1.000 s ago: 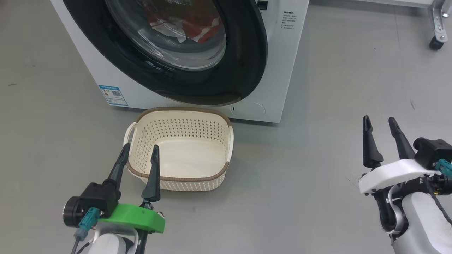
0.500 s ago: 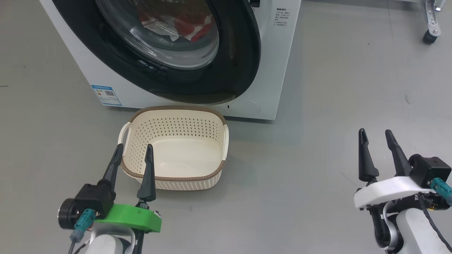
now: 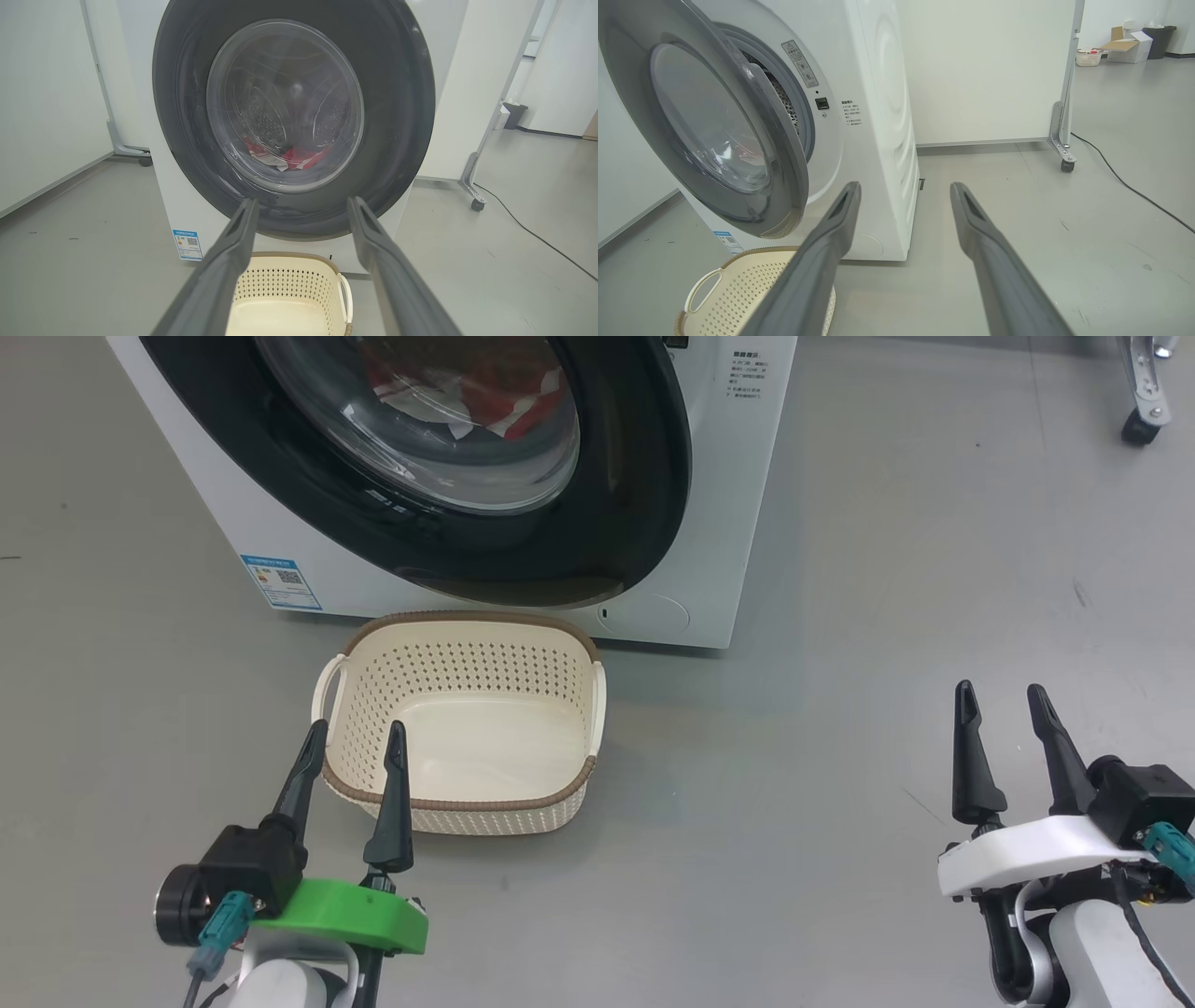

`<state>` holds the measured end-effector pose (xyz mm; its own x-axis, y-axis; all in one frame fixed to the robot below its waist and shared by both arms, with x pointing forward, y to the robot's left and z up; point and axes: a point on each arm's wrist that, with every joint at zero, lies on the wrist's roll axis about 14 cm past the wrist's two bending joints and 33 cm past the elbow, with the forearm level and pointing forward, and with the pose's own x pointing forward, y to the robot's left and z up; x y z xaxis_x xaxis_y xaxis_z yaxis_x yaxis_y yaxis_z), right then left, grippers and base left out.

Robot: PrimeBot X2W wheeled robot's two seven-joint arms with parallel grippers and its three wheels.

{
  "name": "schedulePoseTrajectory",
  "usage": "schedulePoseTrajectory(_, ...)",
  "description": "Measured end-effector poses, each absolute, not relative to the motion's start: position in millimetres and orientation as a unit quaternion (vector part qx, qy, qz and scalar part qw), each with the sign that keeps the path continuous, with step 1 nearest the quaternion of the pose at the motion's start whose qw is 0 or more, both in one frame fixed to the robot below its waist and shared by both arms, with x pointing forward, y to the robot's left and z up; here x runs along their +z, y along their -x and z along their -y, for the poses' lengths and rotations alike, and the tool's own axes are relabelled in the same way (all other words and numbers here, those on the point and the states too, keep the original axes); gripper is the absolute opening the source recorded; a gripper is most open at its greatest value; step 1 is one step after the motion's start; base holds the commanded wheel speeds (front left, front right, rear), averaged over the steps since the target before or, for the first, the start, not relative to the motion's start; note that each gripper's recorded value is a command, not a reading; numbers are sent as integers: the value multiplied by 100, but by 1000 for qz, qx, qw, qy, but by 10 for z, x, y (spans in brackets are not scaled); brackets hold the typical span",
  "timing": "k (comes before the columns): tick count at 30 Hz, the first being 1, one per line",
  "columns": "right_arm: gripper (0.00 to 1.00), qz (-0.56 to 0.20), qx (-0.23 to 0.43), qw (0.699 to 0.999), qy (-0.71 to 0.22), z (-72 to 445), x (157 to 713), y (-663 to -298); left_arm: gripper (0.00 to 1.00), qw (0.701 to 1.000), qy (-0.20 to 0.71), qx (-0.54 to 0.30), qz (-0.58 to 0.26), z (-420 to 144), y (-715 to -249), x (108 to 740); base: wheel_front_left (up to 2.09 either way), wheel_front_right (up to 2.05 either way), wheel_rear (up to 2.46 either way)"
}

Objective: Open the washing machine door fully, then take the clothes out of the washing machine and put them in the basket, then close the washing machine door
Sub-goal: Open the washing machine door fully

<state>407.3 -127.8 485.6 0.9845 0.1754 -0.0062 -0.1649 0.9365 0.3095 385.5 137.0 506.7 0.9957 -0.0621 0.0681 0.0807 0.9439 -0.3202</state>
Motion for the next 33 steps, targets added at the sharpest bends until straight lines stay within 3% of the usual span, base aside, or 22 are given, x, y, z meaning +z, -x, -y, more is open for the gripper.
schedulePoseTrajectory(33, 100, -7, 91, 984, -152, 1301, 4940, -4131, 100, 985, 165, -41, 16, -1328, -3864, 4985, 0, 0, 0)
